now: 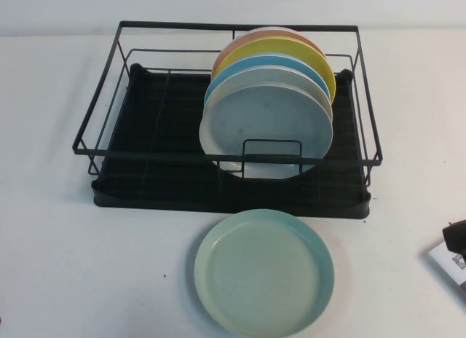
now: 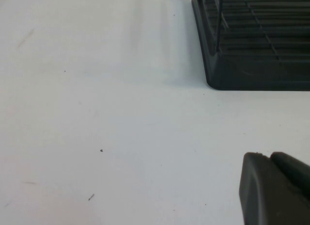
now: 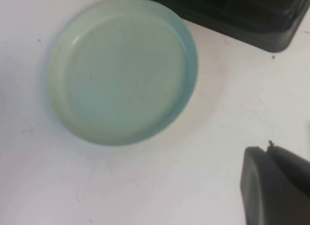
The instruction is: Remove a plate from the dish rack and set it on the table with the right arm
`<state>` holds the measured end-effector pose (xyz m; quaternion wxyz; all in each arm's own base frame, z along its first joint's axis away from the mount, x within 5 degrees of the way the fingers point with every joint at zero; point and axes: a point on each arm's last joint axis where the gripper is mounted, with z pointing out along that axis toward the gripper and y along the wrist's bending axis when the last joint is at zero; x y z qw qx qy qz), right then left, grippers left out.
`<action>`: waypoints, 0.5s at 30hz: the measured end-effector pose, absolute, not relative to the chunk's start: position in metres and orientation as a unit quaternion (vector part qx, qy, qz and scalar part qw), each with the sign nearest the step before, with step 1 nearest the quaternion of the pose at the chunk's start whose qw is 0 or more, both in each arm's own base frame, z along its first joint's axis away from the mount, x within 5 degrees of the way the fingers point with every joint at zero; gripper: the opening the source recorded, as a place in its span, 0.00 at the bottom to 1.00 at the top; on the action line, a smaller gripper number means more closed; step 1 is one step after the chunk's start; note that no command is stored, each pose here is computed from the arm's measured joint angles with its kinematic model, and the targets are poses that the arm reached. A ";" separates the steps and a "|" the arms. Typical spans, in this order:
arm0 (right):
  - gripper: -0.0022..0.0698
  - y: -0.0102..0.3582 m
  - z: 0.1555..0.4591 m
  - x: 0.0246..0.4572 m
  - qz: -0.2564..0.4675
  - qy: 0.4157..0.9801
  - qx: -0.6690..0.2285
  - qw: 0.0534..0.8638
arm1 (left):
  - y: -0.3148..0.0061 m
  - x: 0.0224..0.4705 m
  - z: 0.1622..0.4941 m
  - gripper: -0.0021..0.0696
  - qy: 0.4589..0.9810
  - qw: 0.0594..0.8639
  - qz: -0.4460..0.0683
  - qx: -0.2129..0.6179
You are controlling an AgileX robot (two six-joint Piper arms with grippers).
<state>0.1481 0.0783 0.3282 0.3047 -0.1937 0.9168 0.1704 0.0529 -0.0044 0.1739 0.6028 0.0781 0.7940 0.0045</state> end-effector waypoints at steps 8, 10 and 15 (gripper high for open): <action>0.00 0.067 0.287 0.147 0.137 0.903 -0.173 0.369 | -0.004 0.053 0.174 0.02 0.794 0.603 0.004 0.078; 0.00 0.056 0.274 0.144 0.123 0.889 -0.143 0.418 | -0.004 0.053 0.174 0.02 0.794 0.603 0.004 0.078; 0.00 0.023 0.238 0.121 0.074 0.842 -0.051 0.533 | -0.004 0.053 0.174 0.02 0.794 0.603 0.004 0.078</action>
